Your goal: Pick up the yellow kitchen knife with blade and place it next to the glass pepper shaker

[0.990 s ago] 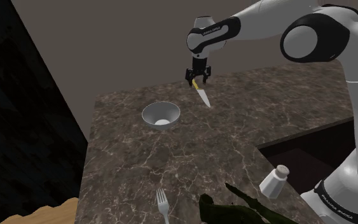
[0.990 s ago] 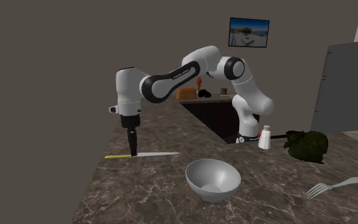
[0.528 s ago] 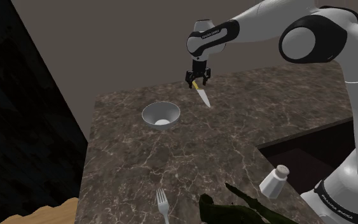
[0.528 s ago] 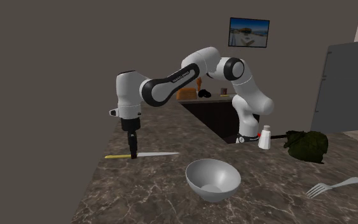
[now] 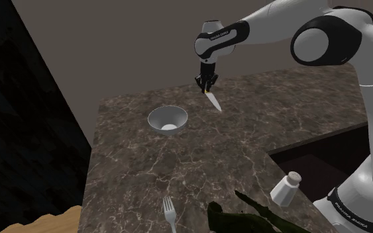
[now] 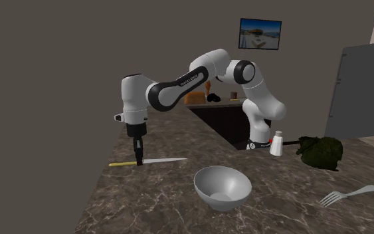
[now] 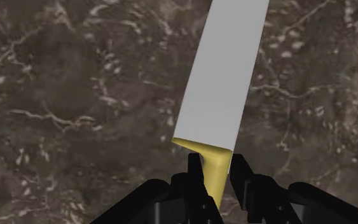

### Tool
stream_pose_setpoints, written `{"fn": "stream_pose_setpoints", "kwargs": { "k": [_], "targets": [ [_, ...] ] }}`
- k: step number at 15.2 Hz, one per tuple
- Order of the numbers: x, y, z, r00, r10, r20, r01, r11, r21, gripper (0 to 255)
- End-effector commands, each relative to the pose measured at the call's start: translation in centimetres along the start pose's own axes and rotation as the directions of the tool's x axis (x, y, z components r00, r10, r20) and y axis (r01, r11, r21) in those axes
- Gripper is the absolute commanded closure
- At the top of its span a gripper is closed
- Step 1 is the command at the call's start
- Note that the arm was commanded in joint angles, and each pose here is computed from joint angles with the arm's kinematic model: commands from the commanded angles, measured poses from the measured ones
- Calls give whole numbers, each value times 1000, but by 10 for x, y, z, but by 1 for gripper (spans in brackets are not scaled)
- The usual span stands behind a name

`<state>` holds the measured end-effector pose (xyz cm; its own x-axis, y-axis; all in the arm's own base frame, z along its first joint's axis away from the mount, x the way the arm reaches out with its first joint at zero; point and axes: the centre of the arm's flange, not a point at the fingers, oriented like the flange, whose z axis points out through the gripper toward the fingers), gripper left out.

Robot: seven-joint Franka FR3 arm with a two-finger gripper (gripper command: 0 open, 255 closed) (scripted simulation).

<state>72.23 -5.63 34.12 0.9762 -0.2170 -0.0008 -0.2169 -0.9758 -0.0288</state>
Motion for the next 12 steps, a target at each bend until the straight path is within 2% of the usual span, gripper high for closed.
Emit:
{"fn": "stream_pose_setpoints", "kwargs": {
  "k": [1,4,12],
  "targets": [
    [0,0,0,1000,0,0,0,1000,0,255],
    [0,0,0,1000,0,0,0,1000,0,255],
    [0,-1,-42,1000,0,0,0,1000,0,255]
  ]
}}
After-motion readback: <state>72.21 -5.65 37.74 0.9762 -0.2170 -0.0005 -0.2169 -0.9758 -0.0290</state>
